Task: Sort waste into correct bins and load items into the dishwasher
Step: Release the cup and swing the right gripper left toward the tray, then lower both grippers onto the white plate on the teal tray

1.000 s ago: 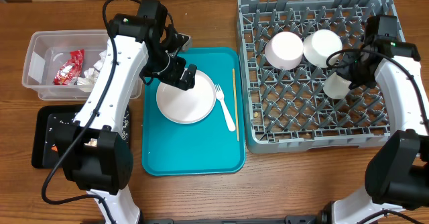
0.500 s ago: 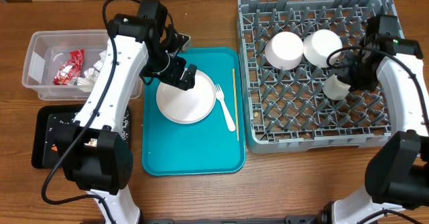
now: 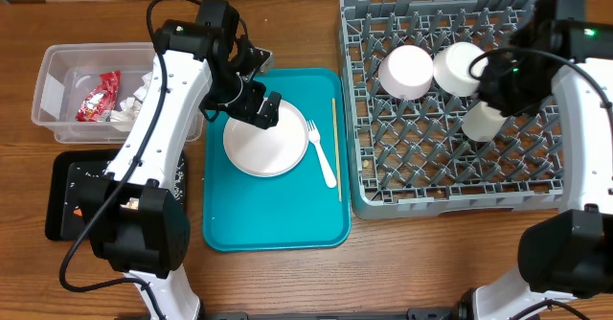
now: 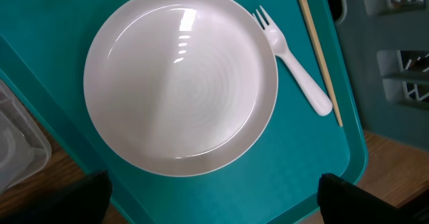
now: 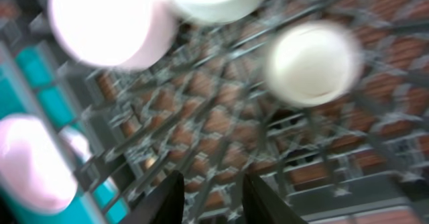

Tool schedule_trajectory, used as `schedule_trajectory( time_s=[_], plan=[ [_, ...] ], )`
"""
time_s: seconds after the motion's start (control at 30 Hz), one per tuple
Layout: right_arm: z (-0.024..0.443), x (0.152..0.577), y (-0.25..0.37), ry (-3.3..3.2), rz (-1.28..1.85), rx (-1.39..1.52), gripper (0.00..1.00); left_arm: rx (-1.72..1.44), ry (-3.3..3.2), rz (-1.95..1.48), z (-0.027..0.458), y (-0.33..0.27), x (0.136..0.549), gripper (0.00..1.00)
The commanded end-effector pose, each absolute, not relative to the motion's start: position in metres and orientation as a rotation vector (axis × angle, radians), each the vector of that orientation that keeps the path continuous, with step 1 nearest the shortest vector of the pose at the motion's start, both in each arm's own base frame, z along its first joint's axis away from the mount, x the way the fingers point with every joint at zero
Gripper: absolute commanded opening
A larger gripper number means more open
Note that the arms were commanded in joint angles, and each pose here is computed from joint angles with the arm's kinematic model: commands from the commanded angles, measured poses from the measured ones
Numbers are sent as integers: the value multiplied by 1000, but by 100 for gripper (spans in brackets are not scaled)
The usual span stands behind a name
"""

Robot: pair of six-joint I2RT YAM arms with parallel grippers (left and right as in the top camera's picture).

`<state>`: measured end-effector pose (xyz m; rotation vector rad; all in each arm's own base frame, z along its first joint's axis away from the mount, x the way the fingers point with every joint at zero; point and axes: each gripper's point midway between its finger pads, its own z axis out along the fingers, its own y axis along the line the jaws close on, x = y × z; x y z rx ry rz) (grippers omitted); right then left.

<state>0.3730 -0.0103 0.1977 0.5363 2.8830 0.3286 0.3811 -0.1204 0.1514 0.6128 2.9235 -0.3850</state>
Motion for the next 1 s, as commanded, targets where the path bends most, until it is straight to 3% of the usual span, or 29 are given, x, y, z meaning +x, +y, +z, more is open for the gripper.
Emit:
schedule_trajectory(
  time_s=[0.0,0.57,0.97],
  plan=[
    [214,369,35,2882,465,327,32,601,2882,-378,167,-123,383,100],
    [175,309,193,3013,514,-343,33,601,2882,-378,167,-123,384,100],
    [145,266,221,3084,412,-556,33,601,2882,-378,167,-123,383,100]
  ],
)
